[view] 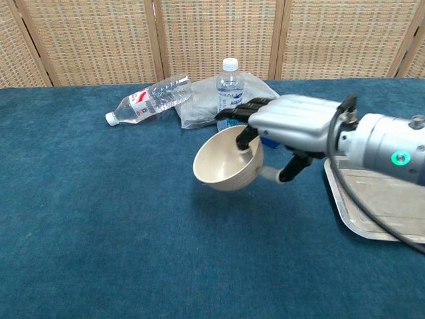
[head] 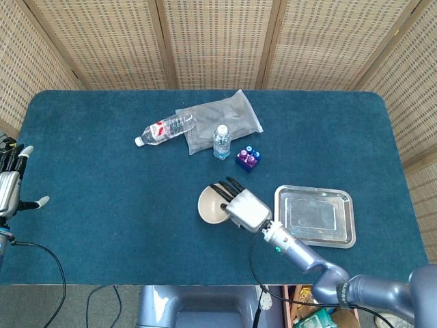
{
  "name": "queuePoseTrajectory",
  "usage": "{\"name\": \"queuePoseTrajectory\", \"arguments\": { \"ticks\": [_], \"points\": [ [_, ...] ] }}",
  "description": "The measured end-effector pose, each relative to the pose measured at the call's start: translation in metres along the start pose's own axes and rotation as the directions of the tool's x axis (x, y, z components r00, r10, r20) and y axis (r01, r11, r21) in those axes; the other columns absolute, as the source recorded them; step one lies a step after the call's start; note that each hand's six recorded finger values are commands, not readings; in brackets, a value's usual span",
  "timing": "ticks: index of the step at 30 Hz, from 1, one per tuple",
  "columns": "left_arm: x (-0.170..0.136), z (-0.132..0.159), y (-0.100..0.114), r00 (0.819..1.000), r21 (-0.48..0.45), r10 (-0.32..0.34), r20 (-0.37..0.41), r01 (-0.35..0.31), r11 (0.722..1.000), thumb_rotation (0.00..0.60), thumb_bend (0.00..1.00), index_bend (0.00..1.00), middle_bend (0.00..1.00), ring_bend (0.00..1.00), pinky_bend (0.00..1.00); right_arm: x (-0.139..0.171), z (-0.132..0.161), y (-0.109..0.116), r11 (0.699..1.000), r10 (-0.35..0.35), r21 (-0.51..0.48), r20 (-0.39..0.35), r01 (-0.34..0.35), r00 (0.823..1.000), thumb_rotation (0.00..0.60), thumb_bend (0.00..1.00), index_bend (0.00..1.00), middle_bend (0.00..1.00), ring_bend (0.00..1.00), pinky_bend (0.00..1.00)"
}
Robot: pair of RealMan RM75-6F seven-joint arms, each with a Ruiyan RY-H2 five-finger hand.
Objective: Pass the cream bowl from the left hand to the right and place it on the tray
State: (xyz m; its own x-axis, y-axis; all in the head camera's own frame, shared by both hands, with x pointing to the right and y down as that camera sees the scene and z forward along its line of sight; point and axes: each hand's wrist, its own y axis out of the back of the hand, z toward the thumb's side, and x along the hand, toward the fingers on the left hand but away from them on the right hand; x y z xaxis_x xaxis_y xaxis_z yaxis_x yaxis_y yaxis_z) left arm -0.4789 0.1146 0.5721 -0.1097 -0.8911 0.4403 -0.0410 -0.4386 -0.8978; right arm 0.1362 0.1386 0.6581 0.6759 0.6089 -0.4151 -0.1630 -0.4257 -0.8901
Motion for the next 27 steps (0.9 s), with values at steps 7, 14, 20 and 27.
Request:
{"name": "queuePoseTrajectory", "arguments": {
  "ticks": [7, 14, 20, 27],
  "points": [
    [0.0, 0.005, -0.004, 1.0, 0.006, -0.015, 0.016, 0.015, 1.0, 0.6, 0.0, 0.0, 0.0, 0.0, 0.0, 0.066, -0.072, 0.021, 0.999, -0.038, 0.005, 0.156, 0.038, 0.987, 0.6, 0.57, 0.65, 0.0, 0.0, 0.0],
    [-0.002, 0.01, -0.005, 0.999, 0.007, -0.017, 0.031, 0.017, 1.0, 0.6, 0.0, 0.0, 0.0, 0.0, 0.0, 0.132, -0.112, -0.005, 0.999, 0.028, -0.051, 0.265, -0.015, 0.964, 0.6, 0.57, 0.65, 0.0, 0.0, 0.0],
    [-0.003, 0.011, -0.005, 0.999, 0.007, -0.017, 0.034, 0.017, 1.0, 0.6, 0.0, 0.0, 0.0, 0.0, 0.0, 0.172, -0.131, -0.039, 0.993, 0.077, -0.111, 0.318, -0.043, 0.945, 0.6, 0.57, 0.66, 0.0, 0.0, 0.0],
    [-0.005, 0.013, -0.005, 0.999, 0.007, -0.019, 0.042, 0.018, 1.0, 0.6, 0.0, 0.0, 0.0, 0.0, 0.0, 0.193, -0.144, -0.061, 0.988, 0.089, -0.152, 0.365, -0.034, 0.927, 0.6, 0.57, 0.66, 0.0, 0.0, 0.0]
  ]
}}
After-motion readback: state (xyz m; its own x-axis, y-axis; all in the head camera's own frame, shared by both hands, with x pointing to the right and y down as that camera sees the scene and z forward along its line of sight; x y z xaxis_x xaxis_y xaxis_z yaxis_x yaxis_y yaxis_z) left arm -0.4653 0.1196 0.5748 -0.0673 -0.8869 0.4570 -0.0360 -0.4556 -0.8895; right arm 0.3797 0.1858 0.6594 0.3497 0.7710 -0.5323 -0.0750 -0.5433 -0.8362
